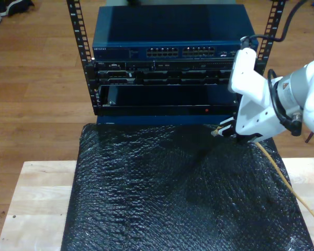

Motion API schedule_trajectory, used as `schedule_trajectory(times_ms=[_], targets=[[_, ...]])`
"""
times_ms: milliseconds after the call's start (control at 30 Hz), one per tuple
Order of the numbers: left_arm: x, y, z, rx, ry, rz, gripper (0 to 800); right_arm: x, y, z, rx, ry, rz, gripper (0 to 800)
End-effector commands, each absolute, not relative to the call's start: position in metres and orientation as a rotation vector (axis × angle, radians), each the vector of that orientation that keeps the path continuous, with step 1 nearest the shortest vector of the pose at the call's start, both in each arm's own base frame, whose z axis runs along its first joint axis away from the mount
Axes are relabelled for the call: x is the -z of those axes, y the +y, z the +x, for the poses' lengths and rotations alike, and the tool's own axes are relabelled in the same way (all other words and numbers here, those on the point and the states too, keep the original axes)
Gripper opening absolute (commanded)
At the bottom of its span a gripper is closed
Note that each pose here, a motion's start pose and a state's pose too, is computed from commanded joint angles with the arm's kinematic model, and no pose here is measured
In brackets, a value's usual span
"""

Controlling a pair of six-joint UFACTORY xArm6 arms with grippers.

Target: Grab the cable and plug it in

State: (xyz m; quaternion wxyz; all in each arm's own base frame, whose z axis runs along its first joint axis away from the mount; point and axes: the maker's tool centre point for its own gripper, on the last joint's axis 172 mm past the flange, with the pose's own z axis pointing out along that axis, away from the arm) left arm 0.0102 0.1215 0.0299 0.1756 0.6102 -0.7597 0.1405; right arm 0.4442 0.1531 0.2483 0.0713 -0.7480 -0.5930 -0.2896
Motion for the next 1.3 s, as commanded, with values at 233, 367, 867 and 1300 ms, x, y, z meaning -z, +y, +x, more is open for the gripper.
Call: schedule_trajectory(times_ms=[233,367,867,1300], targets=[[-0.03,0.122,0.01,-0.398,-2.152,1.728,800,-0.255,0.154,0.456,0.912,-1.867,-2.254,0],[-0.03,0.122,0.01,-0.397,-2.153,1.729,800,-0.259,0.158,0.462,0.958,-1.916,-2.256,0],[-0.03,0.122,0.01,-0.398,-2.152,1.728,800,-0.283,0.155,0.517,1.161,-2.095,-2.302,0],[-0.03,0.122,0.01,-0.398,-2.152,1.728,800,-0.279,0.167,0.528,1.276,-2.228,-2.278,0]])
